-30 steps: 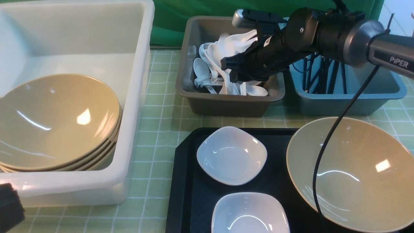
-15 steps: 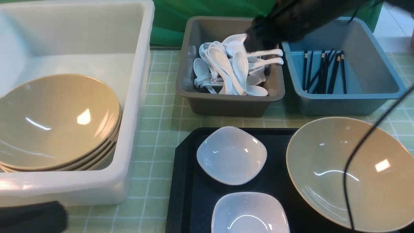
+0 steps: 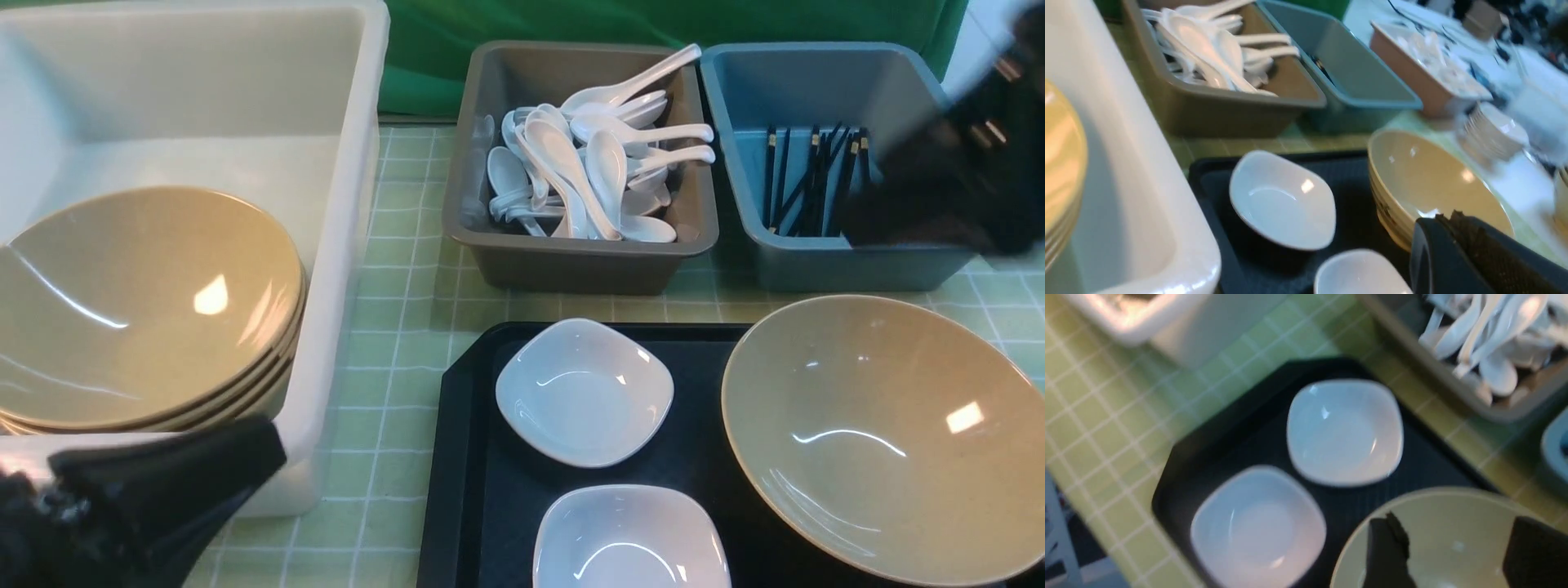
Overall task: On green table put chopsticks spoon bowls plates into blue grey white boxes.
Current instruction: 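Grasp the large bowl on the tray by its rim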
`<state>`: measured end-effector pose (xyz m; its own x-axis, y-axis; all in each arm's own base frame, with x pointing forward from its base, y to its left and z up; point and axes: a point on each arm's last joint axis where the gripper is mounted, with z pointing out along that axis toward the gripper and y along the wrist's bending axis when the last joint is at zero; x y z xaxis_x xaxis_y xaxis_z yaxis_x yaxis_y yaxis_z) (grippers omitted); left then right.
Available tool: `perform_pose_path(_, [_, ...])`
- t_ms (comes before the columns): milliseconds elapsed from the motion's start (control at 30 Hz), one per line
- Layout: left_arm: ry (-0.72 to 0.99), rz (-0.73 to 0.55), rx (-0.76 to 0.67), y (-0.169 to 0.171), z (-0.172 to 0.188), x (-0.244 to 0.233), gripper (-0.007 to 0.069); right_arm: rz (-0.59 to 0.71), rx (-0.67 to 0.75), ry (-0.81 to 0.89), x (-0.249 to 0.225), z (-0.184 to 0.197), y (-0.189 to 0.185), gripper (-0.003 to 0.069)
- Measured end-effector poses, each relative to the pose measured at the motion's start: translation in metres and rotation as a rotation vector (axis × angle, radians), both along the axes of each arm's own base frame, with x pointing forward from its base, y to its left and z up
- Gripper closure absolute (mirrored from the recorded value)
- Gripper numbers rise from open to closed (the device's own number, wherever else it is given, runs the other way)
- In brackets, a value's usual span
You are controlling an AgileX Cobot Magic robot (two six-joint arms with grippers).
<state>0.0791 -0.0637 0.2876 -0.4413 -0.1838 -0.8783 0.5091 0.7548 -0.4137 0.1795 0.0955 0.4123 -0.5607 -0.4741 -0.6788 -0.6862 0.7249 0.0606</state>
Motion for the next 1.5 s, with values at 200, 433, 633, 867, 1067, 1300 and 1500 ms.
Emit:
perform_pose_path(200, [0.17,-0.051,0.066,-0.021,-0.001,0.029,0.0627,0.002,-0.009,0.021,-0.049,-0.029,-0.018,0.0421])
perform_pose_path(433, [0.328,-0.236,0.228,-0.063,0.017,0.082,0.0619,-0.014,-0.01,0.062,-0.075,-0.056,-0.027,0.0627])
perform_pose_path(633, [0.496,-0.361,0.291,-0.107,0.01,0.146,0.0473,-0.059,0.055,-0.015,-0.1,-0.054,-0.037,0.0634])
perform_pose_path(867, [0.549,-0.501,0.34,-0.178,-0.008,0.196,0.0156,-0.072,0.11,-0.107,-0.125,-0.044,-0.046,0.0634])
perform_pose_path(1067, [0.688,-0.523,0.333,-0.223,-0.044,0.232,0.0083,-0.071,0.11,-0.114,-0.13,-0.044,-0.048,0.0632])
perform_pose_path(1300, [0.735,-0.547,0.344,-0.253,-0.079,0.257,0.0085,-0.07,0.085,-0.097,-0.131,-0.046,-0.049,0.0624])
perform_pose_path(1500, [0.748,-0.6,0.357,-0.266,-0.101,0.255,0.0195,-0.076,0.057,-0.095,-0.131,-0.048,-0.051,0.0623])
